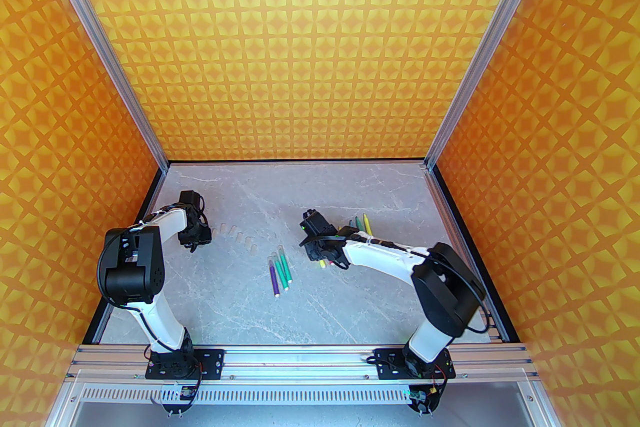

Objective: Open the pen caps

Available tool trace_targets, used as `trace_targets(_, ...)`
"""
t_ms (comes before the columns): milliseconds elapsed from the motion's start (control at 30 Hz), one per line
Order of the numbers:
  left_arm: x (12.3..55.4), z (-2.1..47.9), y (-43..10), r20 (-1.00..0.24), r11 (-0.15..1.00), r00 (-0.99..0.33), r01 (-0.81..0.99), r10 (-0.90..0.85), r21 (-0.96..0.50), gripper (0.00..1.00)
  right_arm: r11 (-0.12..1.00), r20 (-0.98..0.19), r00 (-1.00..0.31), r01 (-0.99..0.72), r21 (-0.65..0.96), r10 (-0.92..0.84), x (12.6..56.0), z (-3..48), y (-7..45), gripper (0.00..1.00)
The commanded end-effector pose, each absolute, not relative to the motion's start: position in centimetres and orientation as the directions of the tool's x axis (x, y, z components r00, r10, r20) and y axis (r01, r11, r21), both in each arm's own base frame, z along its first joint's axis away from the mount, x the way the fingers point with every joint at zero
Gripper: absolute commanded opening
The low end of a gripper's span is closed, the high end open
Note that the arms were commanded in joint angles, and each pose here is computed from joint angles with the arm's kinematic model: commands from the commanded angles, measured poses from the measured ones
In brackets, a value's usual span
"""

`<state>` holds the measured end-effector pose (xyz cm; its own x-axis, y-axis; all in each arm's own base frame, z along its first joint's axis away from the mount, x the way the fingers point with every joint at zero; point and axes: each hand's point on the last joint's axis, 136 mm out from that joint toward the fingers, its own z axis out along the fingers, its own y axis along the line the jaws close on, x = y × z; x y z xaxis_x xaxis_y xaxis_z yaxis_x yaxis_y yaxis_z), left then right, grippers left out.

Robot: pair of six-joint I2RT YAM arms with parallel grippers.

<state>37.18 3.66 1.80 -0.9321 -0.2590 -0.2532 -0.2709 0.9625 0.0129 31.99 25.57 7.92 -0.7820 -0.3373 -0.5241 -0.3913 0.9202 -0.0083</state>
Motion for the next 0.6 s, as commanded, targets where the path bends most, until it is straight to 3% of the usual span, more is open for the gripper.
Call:
trace_targets(0, 37.3, 2.8, 2.6, -0.28, 0.966, -0.924, -0.252, -0.259, -0.061, 0.37, 0.873, -0.504, -0.774, -0.481, 0.075, -0.383, 30.0, 8.9, 28.5, 0.44)
trace_targets(333, 37.8, 9.3, -0.1, -0.48, 0.959, -0.84, -0.149, -0.251, -0.241, 0.64, 0.825, -0.424, -0.796, -0.538, 0.171, -0.431, 28.0, 6.5, 33.0, 0.45)
trace_targets(567, 37.7, 13.1, -3.1, -0.591, 0.927, -0.77, 0.002, -0.238, -0.376, 0.7, 0.824, -0.365, -0.814, -0.537, 0.181, -0.451, 28.0, 4.5, 34.1, 0.45)
